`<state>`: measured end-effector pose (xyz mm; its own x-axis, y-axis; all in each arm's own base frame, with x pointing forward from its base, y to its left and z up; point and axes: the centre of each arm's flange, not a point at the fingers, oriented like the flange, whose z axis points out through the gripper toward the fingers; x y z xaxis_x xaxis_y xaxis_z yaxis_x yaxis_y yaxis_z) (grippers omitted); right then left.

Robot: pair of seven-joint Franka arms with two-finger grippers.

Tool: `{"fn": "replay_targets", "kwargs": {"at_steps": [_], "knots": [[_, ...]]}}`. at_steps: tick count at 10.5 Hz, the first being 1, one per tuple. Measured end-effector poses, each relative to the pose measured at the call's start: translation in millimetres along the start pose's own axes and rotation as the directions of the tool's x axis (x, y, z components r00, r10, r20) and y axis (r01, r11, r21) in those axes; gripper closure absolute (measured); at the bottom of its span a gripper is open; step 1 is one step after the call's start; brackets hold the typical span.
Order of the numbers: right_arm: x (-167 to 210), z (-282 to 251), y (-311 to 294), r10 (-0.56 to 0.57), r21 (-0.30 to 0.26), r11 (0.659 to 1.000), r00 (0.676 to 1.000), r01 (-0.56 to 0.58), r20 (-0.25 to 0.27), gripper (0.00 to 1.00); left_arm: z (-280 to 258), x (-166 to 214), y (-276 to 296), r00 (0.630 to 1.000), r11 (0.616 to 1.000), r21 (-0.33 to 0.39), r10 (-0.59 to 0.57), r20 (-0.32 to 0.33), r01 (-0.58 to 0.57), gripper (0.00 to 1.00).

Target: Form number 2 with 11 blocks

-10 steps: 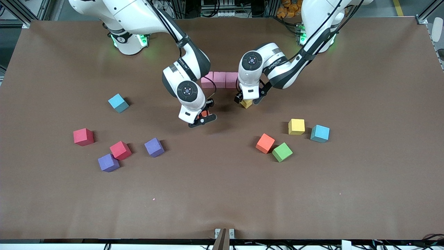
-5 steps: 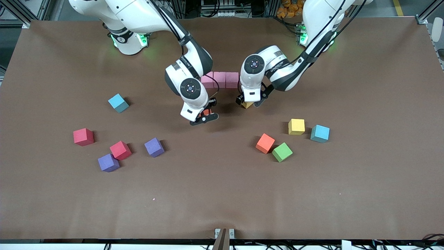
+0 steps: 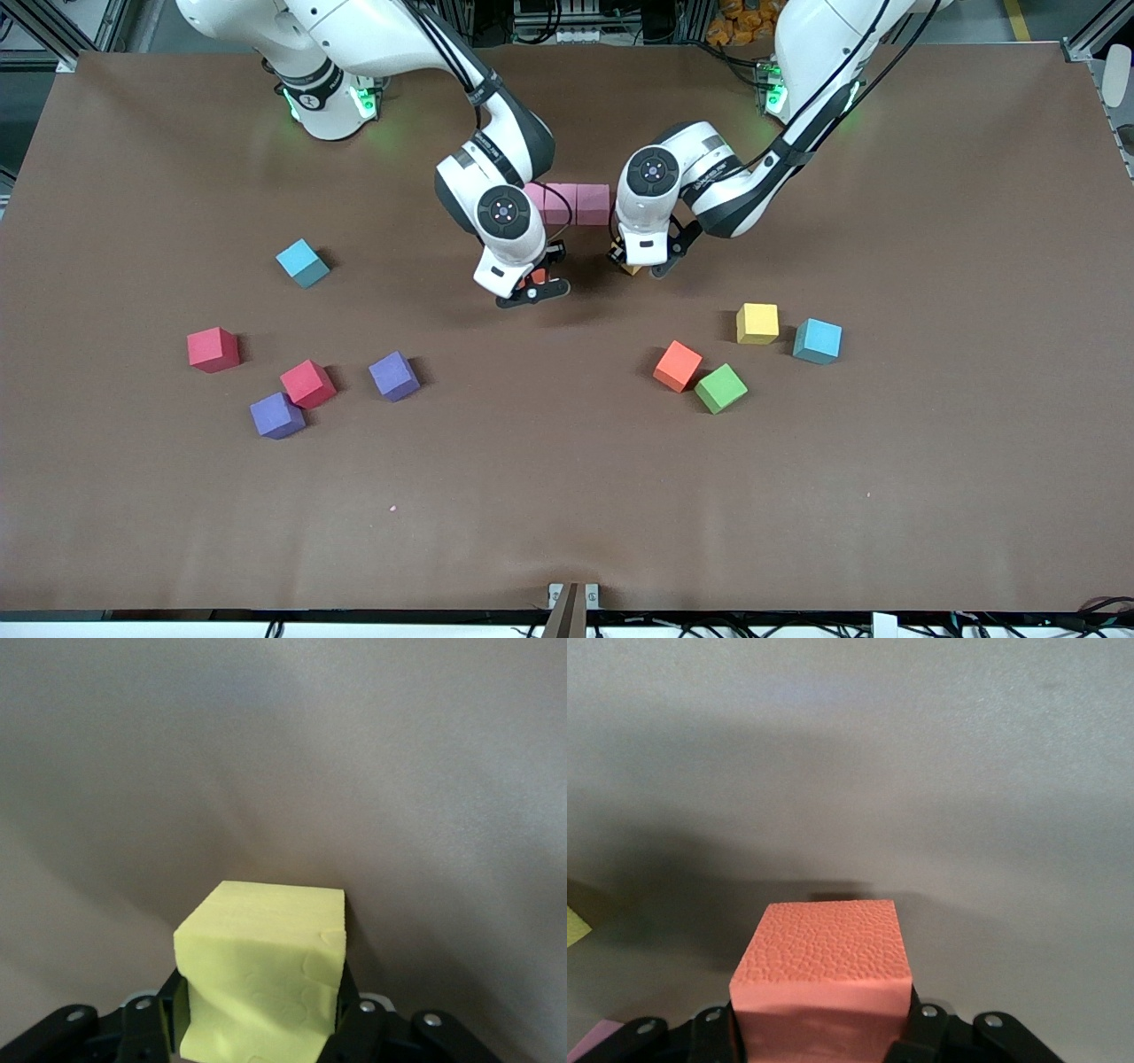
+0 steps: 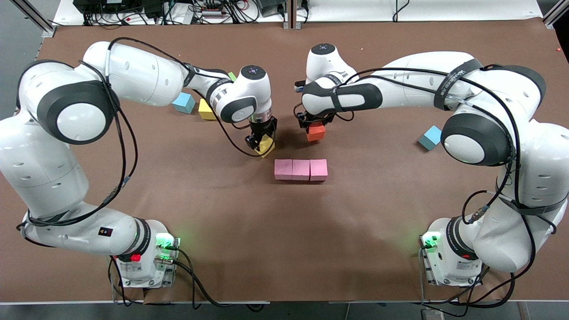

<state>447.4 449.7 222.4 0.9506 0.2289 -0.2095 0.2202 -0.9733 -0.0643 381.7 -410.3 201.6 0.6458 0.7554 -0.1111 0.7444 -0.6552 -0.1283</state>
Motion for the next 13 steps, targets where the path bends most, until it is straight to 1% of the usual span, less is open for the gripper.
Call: {"fn": "replay_targets", "kwargs": {"at_steps": [2, 4, 7, 8, 10, 13], "knots": [[0, 0, 0, 0.002, 0.000, 1.000, 1.000, -0.002, 0.000, 0.41, -5, 11, 5, 1.000, 1.000, -0.012, -0.021, 0.002, 0.021, 0.41], [0, 0, 0, 0.010, 0.000, 1.000, 1.000, -0.010, -0.001, 0.41, -20, 43, 14, 0.998, 0.998, -0.040, -0.057, 0.003, 0.057, 0.41], [0, 0, -2, 0.061, 0.001, 0.998, 0.998, -0.061, -0.002, 0.41, -51, 86, 29, 0.998, 0.997, -0.034, -0.063, -0.010, 0.063, 0.41], [-2, 1, -10, 0.087, 0.002, 0.996, 0.996, -0.087, -0.005, 0.41, -63, 96, 35, 0.998, 0.998, -0.032, -0.054, -0.015, 0.053, 0.41], [-7, 7, -46, 0.130, 0.006, 0.991, 0.991, -0.130, -0.017, 0.41, -83, 120, 42, 0.999, 0.999, -0.043, -0.029, -0.021, 0.028, 0.41], [-13, 20, -82, 0.112, 0.007, 0.994, 0.993, -0.112, -0.025, 0.41, -105, 156, 45, 0.999, 0.998, -0.035, 0.042, -0.028, -0.043, 0.41]]}}
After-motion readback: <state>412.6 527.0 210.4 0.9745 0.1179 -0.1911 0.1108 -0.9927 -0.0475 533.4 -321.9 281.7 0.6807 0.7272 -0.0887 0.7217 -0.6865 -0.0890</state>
